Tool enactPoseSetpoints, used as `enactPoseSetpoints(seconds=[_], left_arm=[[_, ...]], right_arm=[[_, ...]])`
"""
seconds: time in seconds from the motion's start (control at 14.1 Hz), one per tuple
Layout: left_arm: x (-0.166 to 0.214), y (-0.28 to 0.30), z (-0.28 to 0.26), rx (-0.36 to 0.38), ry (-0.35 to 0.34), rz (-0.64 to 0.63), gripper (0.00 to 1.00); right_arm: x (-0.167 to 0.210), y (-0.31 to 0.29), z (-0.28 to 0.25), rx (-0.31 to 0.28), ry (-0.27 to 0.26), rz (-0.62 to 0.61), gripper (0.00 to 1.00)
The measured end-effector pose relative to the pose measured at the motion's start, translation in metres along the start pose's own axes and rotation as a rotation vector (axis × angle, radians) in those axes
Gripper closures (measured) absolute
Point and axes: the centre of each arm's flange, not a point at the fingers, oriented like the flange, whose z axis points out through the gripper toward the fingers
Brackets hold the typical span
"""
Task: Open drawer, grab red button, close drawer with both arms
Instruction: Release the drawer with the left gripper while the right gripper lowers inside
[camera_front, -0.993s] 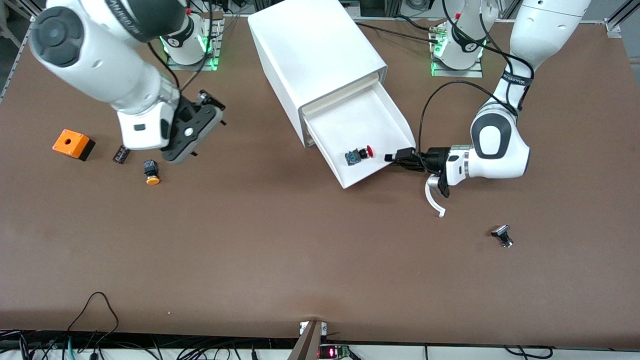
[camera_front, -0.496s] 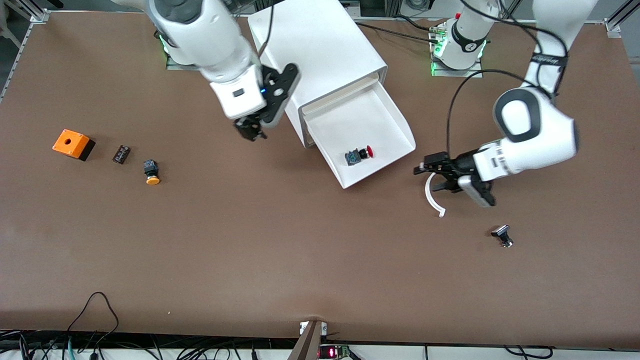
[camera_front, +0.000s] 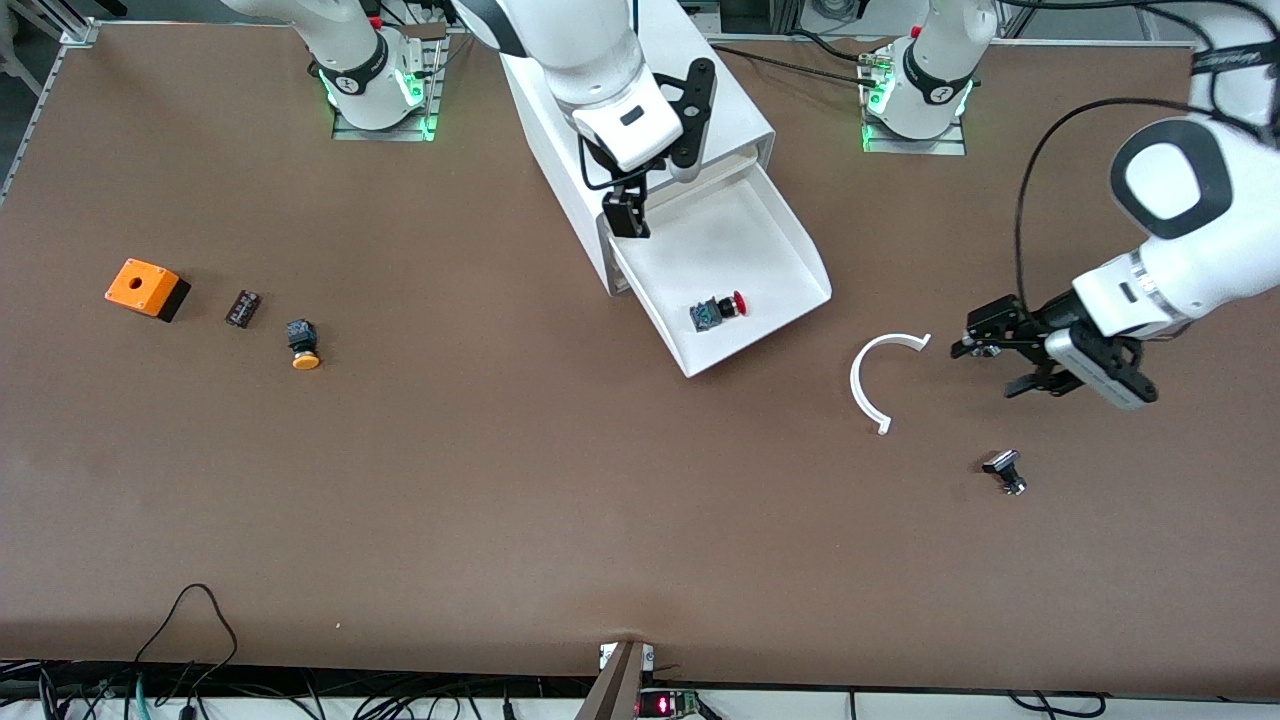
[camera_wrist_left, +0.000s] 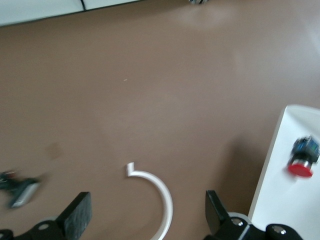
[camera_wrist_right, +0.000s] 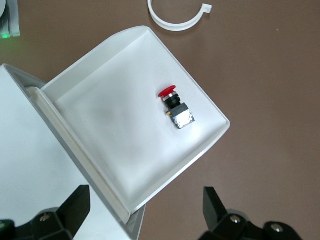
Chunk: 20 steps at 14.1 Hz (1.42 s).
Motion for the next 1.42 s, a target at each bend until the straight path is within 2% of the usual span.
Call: enactPoseSetpoints(seconds=[0.21,0.35,0.57,0.78,0.99,1.13,1.42], left_arm=[[0.010,0.015,-0.062,0.111,-0.109,-0.034,0.00],[0.015,0.042,-0.099,0.181,-0.181,-0.129,0.00],[0.021,0.086,-0.142,0.263,-0.235,-0.275,0.00],[0.019,0.093,-0.148,0.283,-0.248,-0.378,0.00],[0.022,0.092,-0.135,0.295,-0.252,-0.495,0.00],[0.024,0.093,-0.131,0.298,-0.254,-0.526,0.00],[0.022,0.073,-0.121,0.300,-0.271,-0.567,0.00]], right_arm=[[0.026,-0.009,0.033,-0.018,-0.038,-0.085,0.00],[0.046,-0.019,0.056,-0.039,-0.064,-0.129,0.00],[0.058,-0.021,0.090,-0.065,-0.109,-0.176,0.00],[0.061,-0.019,0.112,-0.098,-0.153,-0.249,0.00],[0.063,-0.010,0.129,-0.123,-0.135,-0.316,0.00],[0.064,-0.003,0.146,-0.143,-0.117,-0.323,0.00],[0.055,0.010,0.180,-0.136,-0.138,-0.324,0.00]])
